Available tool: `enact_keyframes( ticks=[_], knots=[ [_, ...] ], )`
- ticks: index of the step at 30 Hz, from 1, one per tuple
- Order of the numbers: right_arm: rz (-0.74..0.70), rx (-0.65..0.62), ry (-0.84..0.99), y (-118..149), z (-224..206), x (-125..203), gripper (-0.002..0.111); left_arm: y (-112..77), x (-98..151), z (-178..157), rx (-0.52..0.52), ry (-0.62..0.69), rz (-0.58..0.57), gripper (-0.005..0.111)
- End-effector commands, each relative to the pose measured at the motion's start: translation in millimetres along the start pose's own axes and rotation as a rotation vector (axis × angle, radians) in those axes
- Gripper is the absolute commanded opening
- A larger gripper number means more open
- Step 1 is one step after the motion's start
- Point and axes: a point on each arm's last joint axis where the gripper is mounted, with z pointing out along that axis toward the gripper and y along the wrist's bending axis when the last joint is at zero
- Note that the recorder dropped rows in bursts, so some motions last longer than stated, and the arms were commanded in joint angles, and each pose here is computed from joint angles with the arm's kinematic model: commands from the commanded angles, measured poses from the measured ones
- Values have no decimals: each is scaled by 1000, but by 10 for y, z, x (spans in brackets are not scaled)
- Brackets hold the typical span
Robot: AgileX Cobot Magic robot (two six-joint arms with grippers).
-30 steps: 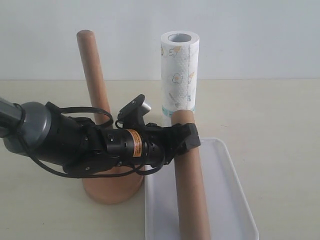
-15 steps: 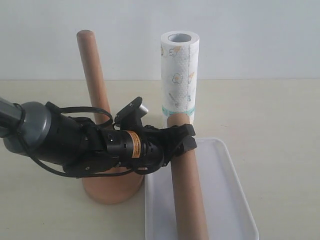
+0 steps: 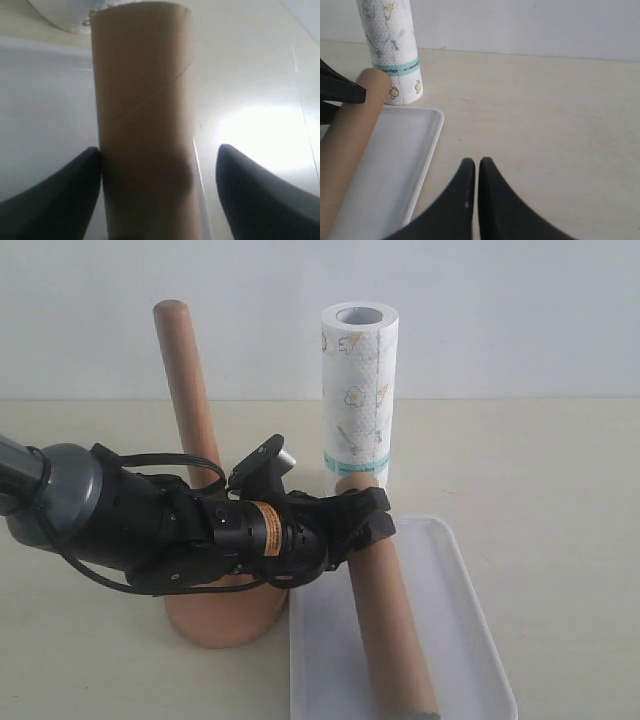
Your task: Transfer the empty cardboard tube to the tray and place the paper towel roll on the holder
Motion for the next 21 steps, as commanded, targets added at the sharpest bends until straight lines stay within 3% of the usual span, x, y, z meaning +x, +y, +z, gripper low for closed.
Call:
enact_keyframes(
  ticks=[1, 16, 21],
  knots=[
    [1, 1, -9, 0, -4, -9, 3, 16, 5, 4, -4, 0, -11, 68],
    [1, 1, -9, 0, -4, -9, 3, 6, 11, 4, 7, 6, 7, 70],
    [1, 1, -9, 0, -4, -9, 3, -53, -1, -3, 66, -4, 13, 70]
  ],
)
